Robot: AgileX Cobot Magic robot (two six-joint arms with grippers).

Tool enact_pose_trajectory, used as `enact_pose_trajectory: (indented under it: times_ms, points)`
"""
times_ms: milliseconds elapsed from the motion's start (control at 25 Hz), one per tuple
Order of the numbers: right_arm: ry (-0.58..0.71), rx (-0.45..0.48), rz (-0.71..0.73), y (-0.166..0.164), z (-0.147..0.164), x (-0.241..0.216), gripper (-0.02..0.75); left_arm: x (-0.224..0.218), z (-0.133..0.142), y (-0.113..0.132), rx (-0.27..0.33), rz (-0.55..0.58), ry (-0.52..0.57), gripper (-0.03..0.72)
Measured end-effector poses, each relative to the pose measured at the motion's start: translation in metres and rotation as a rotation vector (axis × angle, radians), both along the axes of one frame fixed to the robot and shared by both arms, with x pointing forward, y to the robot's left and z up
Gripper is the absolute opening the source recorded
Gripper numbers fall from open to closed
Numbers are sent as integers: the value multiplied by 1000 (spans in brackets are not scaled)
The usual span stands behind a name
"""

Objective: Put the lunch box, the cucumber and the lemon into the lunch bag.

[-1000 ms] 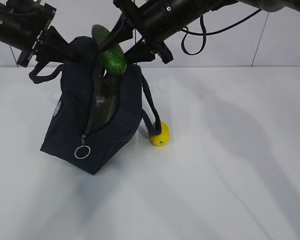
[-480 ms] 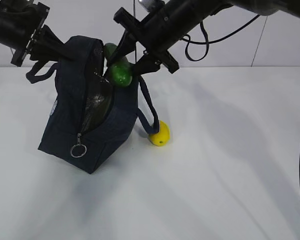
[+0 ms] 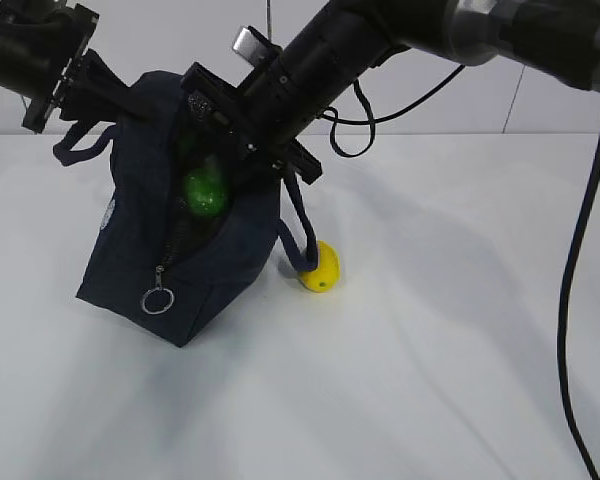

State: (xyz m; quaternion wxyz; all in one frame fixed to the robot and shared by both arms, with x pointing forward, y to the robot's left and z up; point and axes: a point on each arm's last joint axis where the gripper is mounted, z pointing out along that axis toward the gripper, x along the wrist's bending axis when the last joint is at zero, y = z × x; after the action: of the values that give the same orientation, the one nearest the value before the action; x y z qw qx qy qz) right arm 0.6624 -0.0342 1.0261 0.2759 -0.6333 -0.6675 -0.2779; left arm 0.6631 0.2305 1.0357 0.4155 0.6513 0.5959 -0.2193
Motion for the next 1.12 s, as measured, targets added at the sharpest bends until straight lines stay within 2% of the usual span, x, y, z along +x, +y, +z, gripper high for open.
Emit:
enact_pose_trajectory:
  times_ms: [160,520,840,1120]
  points:
    - [-9,-35,-8,-2,-2,1,381,0,0,0,-4,1,0,-8]
    - [-17,-39,-24,-2,-3,3,476,0,0,0,-6,2,0,-8]
    - [-4,-24,-25,-1,-1,2,486,0,-1,1,14,-4,0,-8]
    - [-72,18,-13,1,20,4,486,-3,-12,14,181,-32,14,-8]
